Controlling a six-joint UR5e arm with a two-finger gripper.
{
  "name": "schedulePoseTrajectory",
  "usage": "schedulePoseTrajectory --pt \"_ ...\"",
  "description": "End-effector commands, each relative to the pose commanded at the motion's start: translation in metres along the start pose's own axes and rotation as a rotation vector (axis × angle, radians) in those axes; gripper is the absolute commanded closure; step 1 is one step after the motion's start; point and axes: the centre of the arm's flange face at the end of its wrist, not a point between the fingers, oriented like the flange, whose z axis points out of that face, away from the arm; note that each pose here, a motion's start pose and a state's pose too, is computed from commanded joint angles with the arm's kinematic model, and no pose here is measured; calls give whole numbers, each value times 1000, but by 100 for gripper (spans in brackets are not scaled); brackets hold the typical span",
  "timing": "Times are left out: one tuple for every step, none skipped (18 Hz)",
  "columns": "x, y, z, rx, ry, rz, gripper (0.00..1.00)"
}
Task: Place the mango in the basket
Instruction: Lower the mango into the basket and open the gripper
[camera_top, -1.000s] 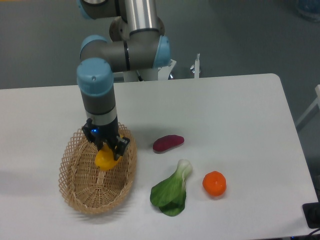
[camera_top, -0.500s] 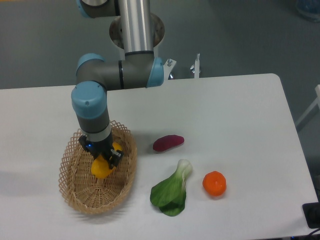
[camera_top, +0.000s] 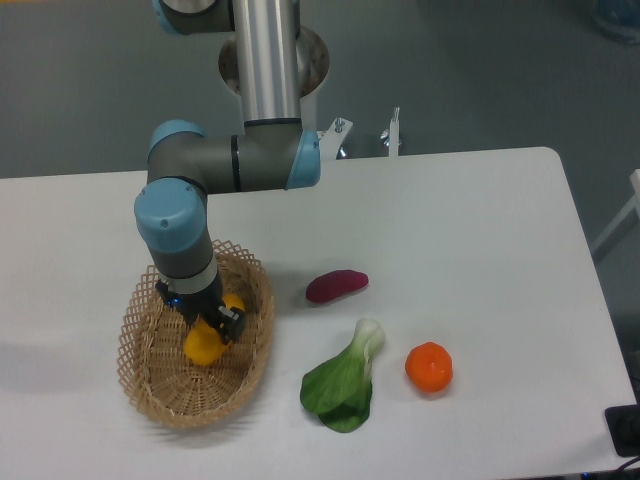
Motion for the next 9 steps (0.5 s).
schedulePoseTrajectory --pt "0 0 -6 8 -4 3 0" --pt "0 -1 -12 18 -9 4 0" --pt "-1 -1 -15 24 -11 5 0" --pt "-2 -2 -21 35 -14 5 0" --pt "-4 -2 -23 39 -17 2 0" --pt "-7 -2 -31 48 -25 -3 0" --pt "-11 -3 -43 65 -38 -8 0" --pt "-21 -1 -53 74 -47 -23 0" --pt "-27 1 -58 80 -54 -30 0"
